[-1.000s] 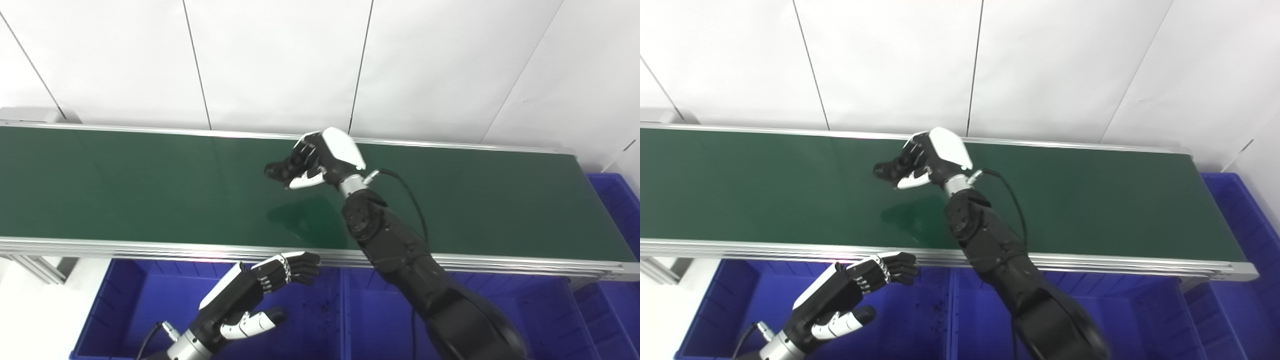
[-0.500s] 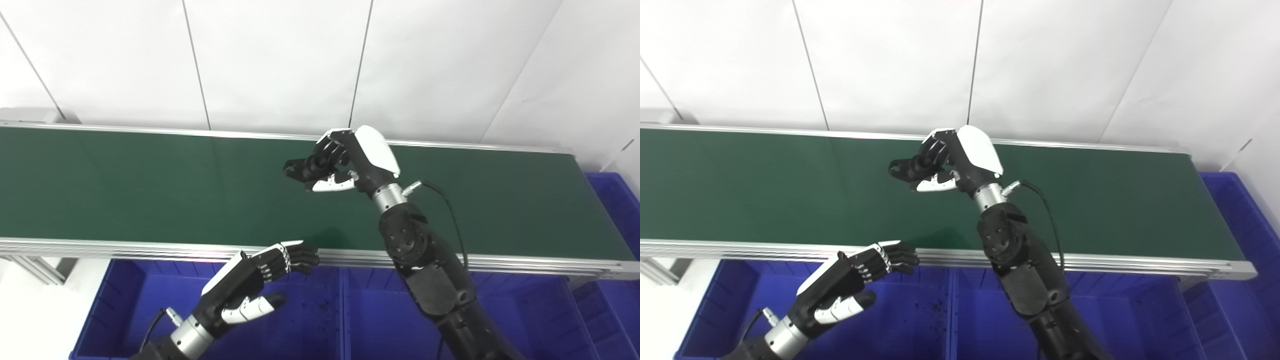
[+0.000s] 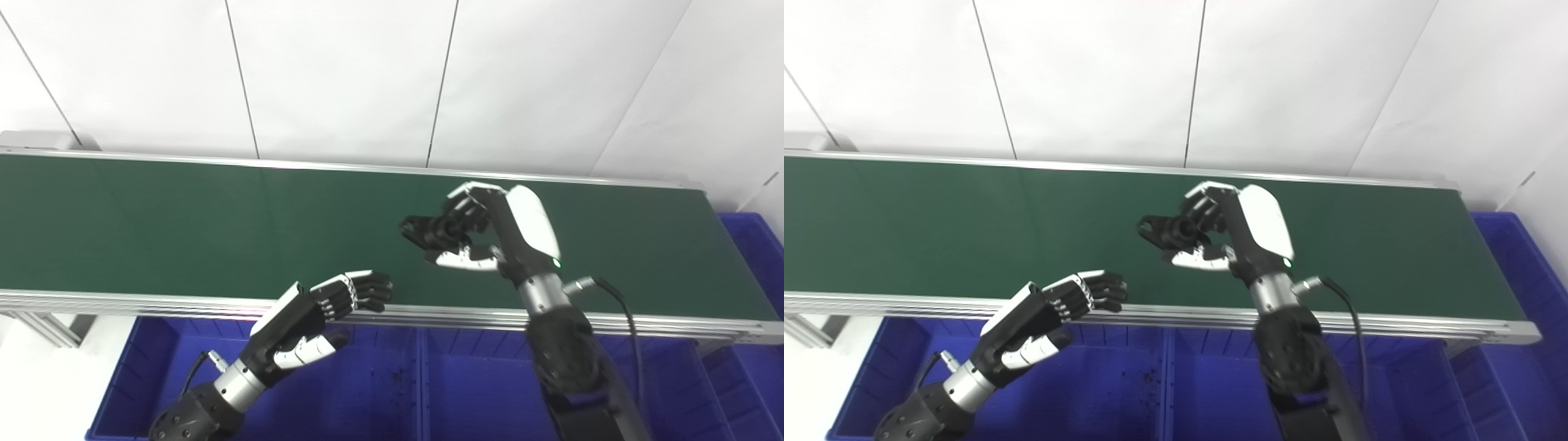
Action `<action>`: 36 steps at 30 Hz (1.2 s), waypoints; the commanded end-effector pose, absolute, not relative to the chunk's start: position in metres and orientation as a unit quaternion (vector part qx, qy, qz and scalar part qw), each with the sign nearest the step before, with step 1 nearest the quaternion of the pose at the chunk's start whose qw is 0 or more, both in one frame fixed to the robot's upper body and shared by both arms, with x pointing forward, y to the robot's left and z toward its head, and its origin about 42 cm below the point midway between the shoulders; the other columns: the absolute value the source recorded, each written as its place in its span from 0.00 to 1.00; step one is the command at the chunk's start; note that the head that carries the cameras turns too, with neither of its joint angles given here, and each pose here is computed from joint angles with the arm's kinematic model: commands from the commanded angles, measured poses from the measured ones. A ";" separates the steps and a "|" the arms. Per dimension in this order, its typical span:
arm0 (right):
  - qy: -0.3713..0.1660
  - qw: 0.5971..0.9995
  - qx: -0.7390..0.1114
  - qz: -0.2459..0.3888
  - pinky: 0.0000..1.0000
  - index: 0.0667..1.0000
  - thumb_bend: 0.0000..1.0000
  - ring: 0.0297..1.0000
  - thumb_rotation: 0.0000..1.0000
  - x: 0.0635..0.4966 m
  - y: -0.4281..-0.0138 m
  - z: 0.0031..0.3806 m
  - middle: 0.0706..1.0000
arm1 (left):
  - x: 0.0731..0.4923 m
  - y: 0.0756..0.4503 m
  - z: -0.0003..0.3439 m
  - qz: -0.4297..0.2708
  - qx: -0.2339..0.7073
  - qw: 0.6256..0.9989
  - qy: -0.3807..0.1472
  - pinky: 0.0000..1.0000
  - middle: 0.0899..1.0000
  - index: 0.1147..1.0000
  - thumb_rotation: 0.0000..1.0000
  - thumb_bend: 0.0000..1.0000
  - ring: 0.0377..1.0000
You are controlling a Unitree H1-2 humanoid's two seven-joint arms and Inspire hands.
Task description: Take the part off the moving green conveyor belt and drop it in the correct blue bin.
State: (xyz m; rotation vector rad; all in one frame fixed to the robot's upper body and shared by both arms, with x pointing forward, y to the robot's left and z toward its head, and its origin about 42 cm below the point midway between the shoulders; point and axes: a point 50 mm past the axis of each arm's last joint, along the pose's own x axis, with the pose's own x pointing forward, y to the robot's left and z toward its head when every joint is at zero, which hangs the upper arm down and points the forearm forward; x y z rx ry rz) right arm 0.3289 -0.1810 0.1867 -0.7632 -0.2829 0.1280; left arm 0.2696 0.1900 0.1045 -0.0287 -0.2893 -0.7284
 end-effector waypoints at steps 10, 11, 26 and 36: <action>-0.113 0.926 -0.359 0.041 0.36 0.48 0.53 0.39 0.00 0.256 -0.185 0.160 0.39 | 0.283 0.189 0.125 -0.365 -0.017 0.913 -0.179 0.77 0.81 0.80 0.63 0.35 0.80; -0.108 0.926 -0.360 0.042 0.35 0.48 0.52 0.38 0.00 0.252 -0.184 0.156 0.38 | 0.283 0.189 0.126 -0.366 -0.018 0.913 -0.179 0.77 0.81 0.80 0.63 0.35 0.80; 0.061 0.868 -0.488 0.071 0.34 0.48 0.52 0.38 0.00 0.215 -0.192 0.068 0.36 | 0.278 0.187 0.126 -0.380 -0.023 0.907 -0.178 0.76 0.81 0.79 0.61 0.36 0.80; 0.107 0.847 -0.518 0.044 0.68 0.72 0.84 0.74 0.31 0.212 -0.184 0.075 0.73 | 0.275 0.189 0.126 -0.381 -0.020 0.908 -0.174 0.76 0.81 0.80 0.64 0.35 0.79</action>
